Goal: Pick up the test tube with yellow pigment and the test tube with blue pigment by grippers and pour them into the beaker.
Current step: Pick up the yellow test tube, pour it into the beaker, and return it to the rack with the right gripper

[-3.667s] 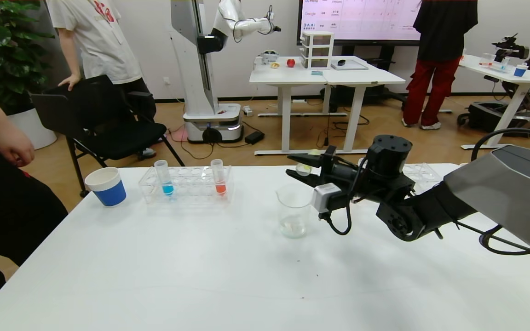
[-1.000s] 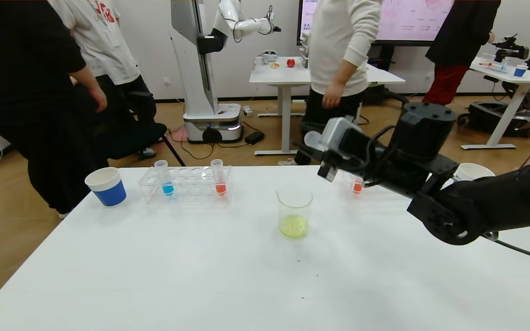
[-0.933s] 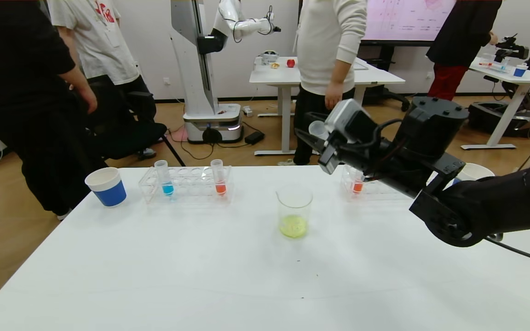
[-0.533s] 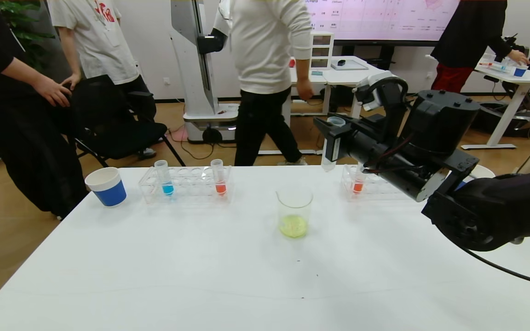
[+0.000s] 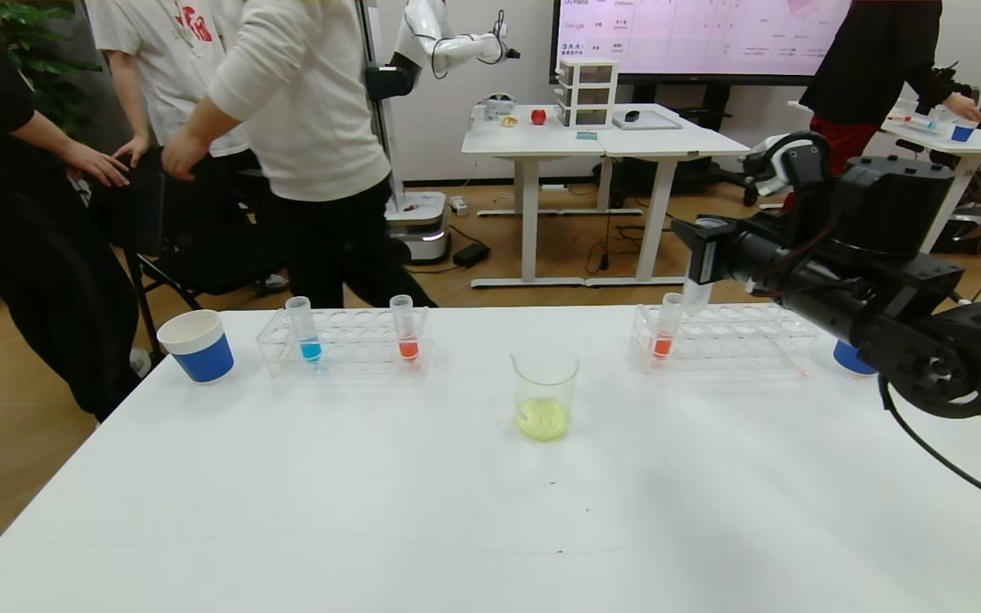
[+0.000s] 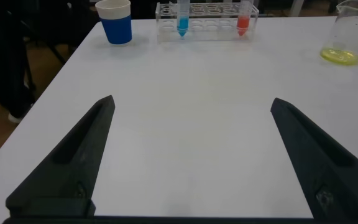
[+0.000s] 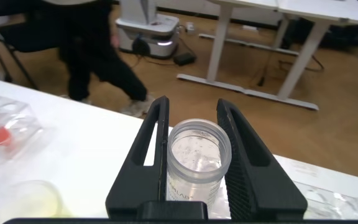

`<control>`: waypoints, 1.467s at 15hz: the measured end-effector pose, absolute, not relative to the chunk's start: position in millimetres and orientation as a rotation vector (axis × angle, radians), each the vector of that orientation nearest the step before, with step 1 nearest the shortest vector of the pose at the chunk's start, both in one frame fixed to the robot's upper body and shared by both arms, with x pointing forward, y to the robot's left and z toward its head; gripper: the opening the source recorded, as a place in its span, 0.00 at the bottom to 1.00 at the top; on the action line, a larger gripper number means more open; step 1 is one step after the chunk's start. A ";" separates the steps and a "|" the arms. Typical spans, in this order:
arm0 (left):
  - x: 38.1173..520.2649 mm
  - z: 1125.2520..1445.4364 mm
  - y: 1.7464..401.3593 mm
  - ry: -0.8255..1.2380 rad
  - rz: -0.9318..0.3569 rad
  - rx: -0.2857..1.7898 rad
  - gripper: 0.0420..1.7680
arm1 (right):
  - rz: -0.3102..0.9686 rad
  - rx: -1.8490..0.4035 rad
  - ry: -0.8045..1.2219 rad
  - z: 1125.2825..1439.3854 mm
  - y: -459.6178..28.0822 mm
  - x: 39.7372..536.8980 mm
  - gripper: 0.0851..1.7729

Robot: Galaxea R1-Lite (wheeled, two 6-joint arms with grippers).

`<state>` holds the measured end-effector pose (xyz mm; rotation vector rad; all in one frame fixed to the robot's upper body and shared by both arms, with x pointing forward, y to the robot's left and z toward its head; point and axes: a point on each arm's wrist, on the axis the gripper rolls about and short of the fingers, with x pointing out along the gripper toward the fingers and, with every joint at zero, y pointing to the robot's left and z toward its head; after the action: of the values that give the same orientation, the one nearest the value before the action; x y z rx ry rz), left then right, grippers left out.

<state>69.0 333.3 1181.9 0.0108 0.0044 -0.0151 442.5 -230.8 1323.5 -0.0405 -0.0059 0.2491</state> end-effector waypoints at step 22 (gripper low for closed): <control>69.0 1181.8 333.3 0.005 -0.016 0.011 0.99 | -0.288 -0.034 0.049 1262.1 -483.8 529.6 0.26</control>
<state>69.0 333.3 1181.8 0.0108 0.0048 -0.0156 529.6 -483.8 1262.1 -0.0342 0.0485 -0.2882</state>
